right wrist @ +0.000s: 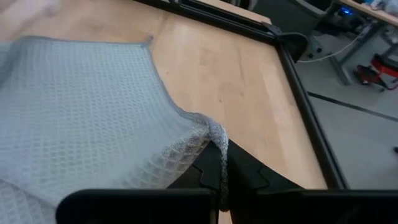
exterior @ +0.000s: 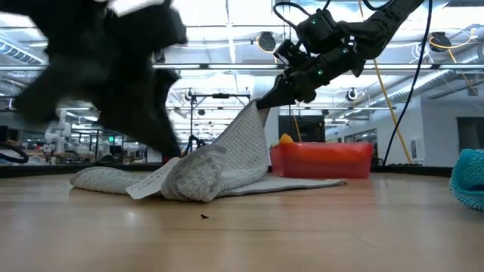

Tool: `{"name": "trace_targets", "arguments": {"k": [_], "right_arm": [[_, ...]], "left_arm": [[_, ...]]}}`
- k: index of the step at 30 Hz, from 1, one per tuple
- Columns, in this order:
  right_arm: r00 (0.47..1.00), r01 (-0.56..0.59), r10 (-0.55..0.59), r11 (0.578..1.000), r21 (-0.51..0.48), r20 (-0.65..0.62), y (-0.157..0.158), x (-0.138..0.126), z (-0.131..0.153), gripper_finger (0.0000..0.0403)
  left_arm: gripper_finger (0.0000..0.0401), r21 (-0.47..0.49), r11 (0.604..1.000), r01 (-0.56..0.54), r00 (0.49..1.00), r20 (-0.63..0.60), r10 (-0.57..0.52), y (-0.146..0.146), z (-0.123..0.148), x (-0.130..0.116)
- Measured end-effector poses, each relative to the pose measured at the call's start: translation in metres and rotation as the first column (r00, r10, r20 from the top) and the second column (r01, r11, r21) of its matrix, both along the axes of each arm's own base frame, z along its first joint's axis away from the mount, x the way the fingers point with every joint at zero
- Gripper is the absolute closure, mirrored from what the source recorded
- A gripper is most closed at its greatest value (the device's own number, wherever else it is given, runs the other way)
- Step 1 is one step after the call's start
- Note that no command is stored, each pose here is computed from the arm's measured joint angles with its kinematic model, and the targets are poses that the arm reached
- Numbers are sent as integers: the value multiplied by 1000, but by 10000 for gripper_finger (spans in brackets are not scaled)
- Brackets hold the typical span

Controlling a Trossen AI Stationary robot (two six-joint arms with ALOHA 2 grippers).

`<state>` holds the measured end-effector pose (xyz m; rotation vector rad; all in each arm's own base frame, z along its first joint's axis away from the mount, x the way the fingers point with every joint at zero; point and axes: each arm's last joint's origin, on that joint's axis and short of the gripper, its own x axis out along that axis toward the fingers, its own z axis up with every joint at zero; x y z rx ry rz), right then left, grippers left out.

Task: Fold microfiber towels
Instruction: Fold the gray microfiber cloth

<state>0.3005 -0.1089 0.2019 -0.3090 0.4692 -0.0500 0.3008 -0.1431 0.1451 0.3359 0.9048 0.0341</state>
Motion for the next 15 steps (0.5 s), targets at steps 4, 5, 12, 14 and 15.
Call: {"name": "trace_targets", "arguments": {"k": [4, 5, 12, 14, 15], "right_arm": [[1000, -2, 2, 1000, 3, 6, 0, 0, 0, 399], [1000, -2, 1, 1000, 2, 6, 0, 0, 1, 399], [1000, 3, -3, 1000, 4, 6, -1, 0, 0, 399], [1000, 9, -9, 1000, 15, 7, -1, 0, 0, 399], [1000, 11, -11, 1000, 21, 4, -1, 0, 0, 399]], "left_arm": [[327, 56, 997, 62, 997, 36, -64, 0, -6, 10], [315, 74, 994, 78, 996, 29, -80, 2, -7, 11], [261, 106, 978, 181, 983, 0, -182, 14, -10, 20], [259, 65, 973, 221, 975, -22, -220, 16, -12, 21], [259, 40, 971, 237, 971, -27, -236, 17, -12, 21]]}}
